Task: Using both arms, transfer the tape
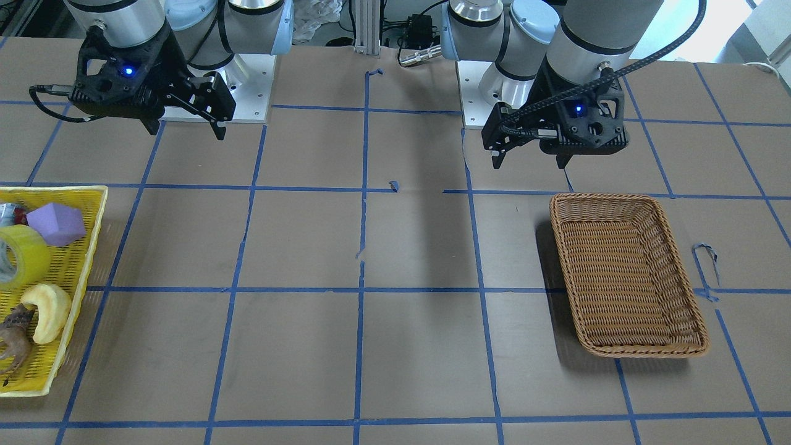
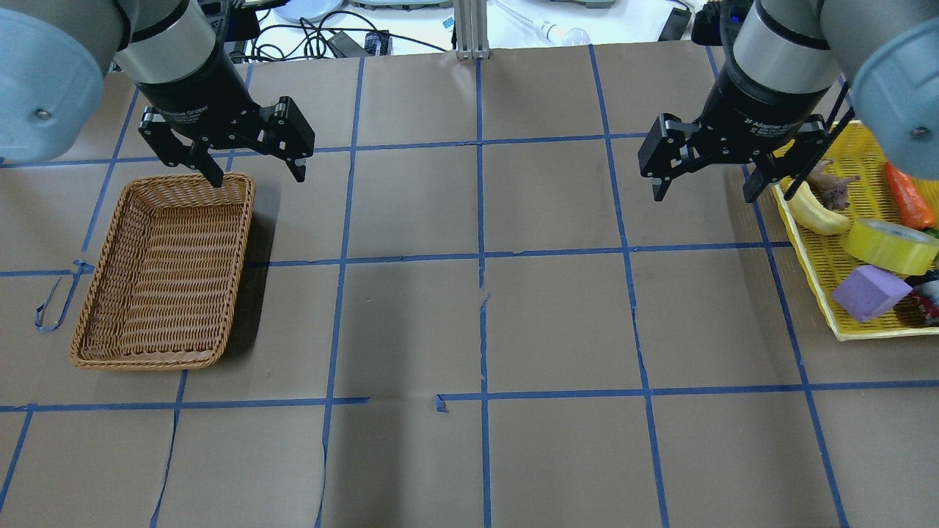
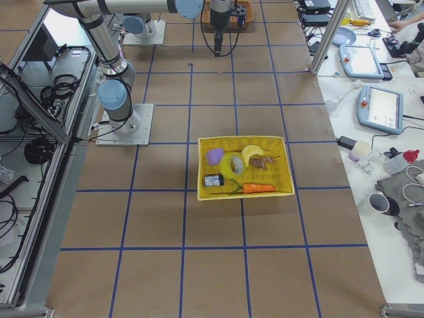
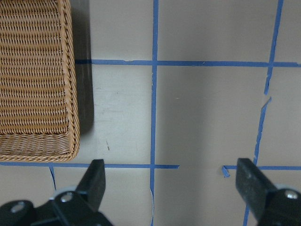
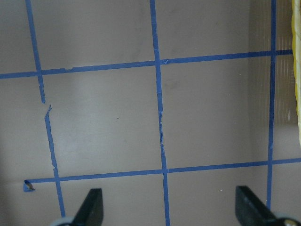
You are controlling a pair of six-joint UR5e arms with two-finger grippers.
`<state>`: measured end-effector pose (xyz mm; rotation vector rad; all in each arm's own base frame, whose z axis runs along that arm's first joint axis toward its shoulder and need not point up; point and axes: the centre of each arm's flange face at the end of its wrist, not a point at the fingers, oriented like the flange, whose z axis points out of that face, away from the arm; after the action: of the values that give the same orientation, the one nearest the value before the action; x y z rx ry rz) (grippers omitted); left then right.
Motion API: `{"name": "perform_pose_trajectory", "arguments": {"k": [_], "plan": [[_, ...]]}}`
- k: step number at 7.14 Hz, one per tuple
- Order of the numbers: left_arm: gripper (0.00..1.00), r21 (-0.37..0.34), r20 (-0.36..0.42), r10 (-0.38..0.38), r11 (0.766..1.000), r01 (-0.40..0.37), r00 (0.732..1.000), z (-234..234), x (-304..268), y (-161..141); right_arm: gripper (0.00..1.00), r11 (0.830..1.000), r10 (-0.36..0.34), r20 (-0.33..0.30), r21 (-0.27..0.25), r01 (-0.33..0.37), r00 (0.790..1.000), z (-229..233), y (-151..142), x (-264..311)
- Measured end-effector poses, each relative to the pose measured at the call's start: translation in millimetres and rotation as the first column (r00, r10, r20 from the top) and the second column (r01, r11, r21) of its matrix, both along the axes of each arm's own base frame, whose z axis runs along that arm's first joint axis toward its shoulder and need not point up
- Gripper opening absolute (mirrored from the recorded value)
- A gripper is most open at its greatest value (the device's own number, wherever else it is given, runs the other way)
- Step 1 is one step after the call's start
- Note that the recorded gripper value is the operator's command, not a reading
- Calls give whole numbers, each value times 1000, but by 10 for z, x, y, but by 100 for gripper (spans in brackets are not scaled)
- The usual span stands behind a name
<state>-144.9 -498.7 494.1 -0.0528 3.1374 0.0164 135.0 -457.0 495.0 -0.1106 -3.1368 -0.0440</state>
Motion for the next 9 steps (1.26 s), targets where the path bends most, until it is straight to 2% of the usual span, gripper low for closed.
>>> {"name": "perform_pose_trajectory", "arguments": {"k": [9], "plan": [[100,-2,0,0,1000,0,1000,-3,7,-4,100,1000,-7,-10,6,7,1000,-43,-59,-15]]}}
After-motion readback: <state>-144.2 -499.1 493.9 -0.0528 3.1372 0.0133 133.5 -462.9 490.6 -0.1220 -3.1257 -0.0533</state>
